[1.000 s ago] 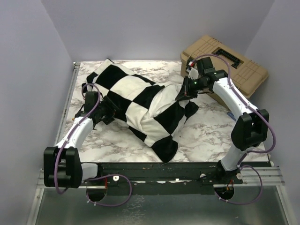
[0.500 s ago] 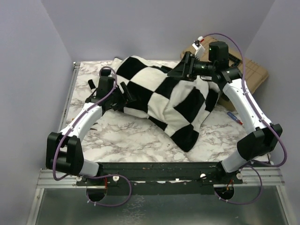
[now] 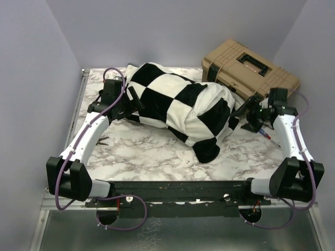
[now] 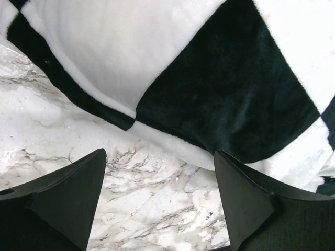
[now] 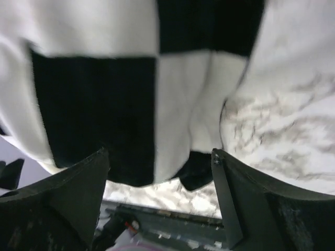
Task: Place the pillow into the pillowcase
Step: Stuff the pillow into the pillowcase.
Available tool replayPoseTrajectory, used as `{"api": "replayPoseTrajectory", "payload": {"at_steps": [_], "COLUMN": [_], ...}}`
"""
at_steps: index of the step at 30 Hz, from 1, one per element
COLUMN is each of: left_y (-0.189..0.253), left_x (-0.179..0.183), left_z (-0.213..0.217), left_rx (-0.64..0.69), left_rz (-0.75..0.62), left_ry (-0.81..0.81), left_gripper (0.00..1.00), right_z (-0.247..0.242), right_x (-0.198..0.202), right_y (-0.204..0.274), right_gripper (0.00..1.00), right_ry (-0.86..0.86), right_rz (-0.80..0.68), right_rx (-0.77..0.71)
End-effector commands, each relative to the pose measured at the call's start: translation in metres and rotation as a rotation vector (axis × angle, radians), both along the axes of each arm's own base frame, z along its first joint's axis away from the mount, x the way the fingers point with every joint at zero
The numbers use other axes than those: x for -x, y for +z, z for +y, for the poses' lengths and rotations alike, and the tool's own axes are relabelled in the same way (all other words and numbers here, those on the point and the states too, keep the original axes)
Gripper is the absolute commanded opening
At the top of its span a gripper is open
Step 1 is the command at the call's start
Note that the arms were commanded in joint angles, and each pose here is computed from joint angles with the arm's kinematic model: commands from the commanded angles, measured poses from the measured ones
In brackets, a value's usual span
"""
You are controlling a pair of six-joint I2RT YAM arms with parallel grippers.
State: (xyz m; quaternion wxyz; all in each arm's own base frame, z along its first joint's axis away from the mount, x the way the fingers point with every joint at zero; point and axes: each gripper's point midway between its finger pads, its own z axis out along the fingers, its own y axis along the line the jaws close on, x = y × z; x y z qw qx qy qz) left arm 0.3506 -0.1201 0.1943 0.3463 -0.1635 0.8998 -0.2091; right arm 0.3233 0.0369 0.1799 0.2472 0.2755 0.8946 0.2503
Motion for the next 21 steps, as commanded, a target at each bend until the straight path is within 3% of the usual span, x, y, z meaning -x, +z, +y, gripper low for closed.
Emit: {"api": "replayPoseTrajectory", "payload": {"at_steps": [1,5,13,15,16,17,18,21], "left_y": [0.004,0.025,0.054,0.063,0.067,0.071,0.076,0.088], "left_x": [-0.007,-0.022,-0.035,-0.035,-0.035,-0.035,-0.035,-0.035], "left_z": [-0.011,-0.018,-0.026,-0.026,-0.025,-0.024,-0.022,-0.015], "left_rx": [0.034,0.046,0.089,0.088,0.087,0.085,0.082,0.063], "left_rz": [0.021,-0.028,-0.082,-0.105,-0.116,-0.127,-0.141,-0.182], "left_ry": [-0.045,-0.078,-0.085,-0.085,-0.083,-0.082,-0.077,-0.055], "left_gripper": [0.85,0.85,0.84,0.84,0.84,0.84,0.84,0.83], "right_z": [0.038,0.062,0.121,0.133,0.137,0.138,0.136,0.123], "right_x": [0.033,0.018,-0.047,-0.062,-0.069,-0.073,-0.075,-0.085], "right_y": [-0.029,-0.045,-0.051,-0.056,-0.052,-0.046,-0.038,0.014], "right_gripper": [0.84,0.84,0.81,0.62,0.43,0.15,0.02,0.00], "right_ry": [0.041,0.054,0.175,0.184,0.185,0.185,0.183,0.236], "right_rz": [0.070,0.018,-0.058,-0.069,-0.101,-0.134,-0.149,-0.228], "right_rx": [-0.278,-0.450,-0.439,-0.407,-0.412,-0.419,-0.402,-0.238]}}
